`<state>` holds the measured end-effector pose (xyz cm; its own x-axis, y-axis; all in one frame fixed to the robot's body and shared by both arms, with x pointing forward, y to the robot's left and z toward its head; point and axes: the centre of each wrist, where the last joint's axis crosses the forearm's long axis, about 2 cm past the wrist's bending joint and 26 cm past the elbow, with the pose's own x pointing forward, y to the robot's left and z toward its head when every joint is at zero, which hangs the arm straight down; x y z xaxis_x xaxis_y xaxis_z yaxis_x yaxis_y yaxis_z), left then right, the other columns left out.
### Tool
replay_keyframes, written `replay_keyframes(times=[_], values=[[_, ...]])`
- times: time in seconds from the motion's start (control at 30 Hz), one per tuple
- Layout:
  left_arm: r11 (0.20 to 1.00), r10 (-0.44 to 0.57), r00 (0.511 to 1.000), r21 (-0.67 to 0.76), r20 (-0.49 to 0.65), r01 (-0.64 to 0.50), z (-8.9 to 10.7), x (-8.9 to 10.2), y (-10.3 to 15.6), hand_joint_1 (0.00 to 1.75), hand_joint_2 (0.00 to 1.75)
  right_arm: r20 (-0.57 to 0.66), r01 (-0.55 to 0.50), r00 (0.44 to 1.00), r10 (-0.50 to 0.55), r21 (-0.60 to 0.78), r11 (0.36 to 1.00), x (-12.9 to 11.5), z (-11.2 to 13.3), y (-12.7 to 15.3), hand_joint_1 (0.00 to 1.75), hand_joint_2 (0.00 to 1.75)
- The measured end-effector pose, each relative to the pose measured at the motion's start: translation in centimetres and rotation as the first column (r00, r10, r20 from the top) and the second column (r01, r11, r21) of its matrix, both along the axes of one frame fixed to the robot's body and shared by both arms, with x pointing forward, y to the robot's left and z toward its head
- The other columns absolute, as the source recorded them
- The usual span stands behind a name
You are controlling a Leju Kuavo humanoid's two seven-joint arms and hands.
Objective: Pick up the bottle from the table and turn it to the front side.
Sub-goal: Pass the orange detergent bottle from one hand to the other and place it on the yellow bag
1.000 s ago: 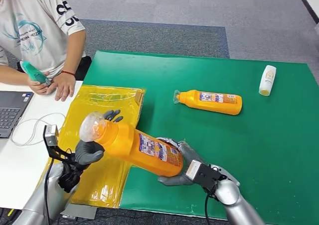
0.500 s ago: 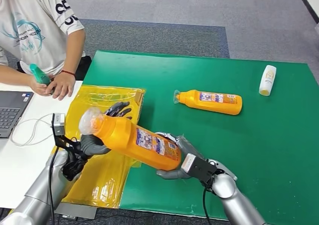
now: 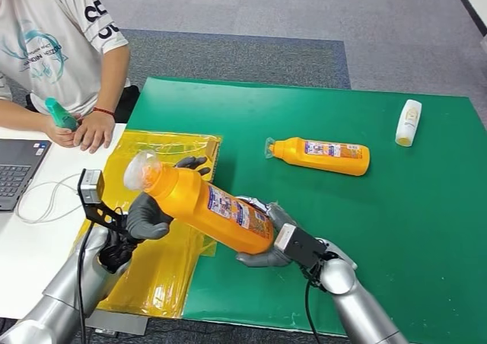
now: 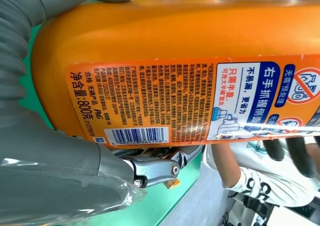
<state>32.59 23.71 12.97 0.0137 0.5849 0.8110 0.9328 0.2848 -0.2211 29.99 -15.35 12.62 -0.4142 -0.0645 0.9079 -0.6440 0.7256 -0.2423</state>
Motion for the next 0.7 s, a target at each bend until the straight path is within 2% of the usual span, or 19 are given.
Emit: replay_keyframes(times=[0.5,0.7], values=[[0.999,-0.02,1.0,-0.026,0.012,0.02,0.6,0.2,-1.2,0.0,1.75,0.011,0.034,0.999,-0.033,-0.039,0.999,0.6,0.5,0.7,1.75,1.75],[1.0,-0.002,1.0,-0.019,0.009,0.002,0.6,0.3,-1.3,0.0,1.75,0.102,0.125,0.989,-0.111,-0.135,0.983,0.4,0.8,1.1,1.75,1.75]])
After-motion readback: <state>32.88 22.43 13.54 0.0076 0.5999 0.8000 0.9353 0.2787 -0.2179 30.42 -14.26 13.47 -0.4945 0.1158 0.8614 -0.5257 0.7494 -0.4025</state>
